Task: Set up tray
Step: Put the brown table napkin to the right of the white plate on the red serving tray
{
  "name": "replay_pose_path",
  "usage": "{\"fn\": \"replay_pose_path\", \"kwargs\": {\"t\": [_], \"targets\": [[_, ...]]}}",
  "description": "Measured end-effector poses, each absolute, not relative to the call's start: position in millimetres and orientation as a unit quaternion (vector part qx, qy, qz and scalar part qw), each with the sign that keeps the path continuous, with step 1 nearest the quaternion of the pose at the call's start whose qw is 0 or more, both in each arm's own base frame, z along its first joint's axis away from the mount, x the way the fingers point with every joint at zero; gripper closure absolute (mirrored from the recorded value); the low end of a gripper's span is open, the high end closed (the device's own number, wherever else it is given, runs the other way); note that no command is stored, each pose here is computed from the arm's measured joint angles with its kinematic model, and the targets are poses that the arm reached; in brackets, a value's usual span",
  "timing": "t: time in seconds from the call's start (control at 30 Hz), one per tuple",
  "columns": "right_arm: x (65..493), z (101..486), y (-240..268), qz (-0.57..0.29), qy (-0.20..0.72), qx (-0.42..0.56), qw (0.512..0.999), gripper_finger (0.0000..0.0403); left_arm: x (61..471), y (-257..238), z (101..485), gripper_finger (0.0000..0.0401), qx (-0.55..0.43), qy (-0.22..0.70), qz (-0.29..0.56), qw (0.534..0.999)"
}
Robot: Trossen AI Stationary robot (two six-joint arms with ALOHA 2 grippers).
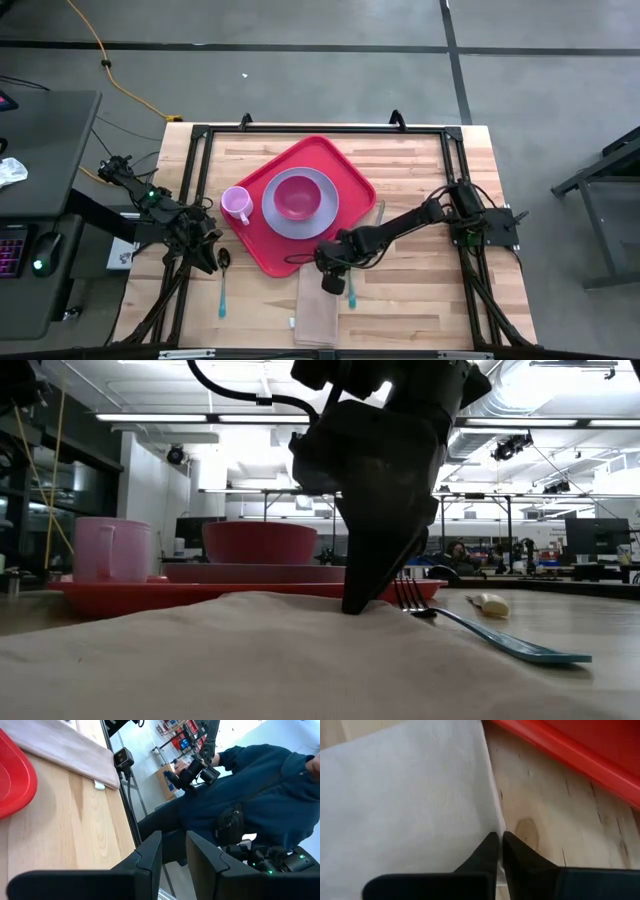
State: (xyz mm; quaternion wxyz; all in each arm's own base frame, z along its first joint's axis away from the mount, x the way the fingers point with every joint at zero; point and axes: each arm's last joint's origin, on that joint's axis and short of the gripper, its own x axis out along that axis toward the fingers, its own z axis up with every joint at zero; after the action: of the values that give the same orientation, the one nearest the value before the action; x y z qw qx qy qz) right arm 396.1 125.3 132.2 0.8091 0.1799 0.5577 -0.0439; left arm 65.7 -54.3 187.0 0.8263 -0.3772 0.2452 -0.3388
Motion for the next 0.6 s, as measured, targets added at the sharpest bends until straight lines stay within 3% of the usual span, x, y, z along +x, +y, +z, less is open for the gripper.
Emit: {"fn": "replay_pose_path", "kwargs": {"t": [0.6], "targets": [[400.6, 154.2, 130.6, -0.054, 0.585, 0.189, 0.787, 0.0402, 65.3, -54.1, 184.9, 0.0284, -0.369, 0.253, -0.336, 0.828]]}}
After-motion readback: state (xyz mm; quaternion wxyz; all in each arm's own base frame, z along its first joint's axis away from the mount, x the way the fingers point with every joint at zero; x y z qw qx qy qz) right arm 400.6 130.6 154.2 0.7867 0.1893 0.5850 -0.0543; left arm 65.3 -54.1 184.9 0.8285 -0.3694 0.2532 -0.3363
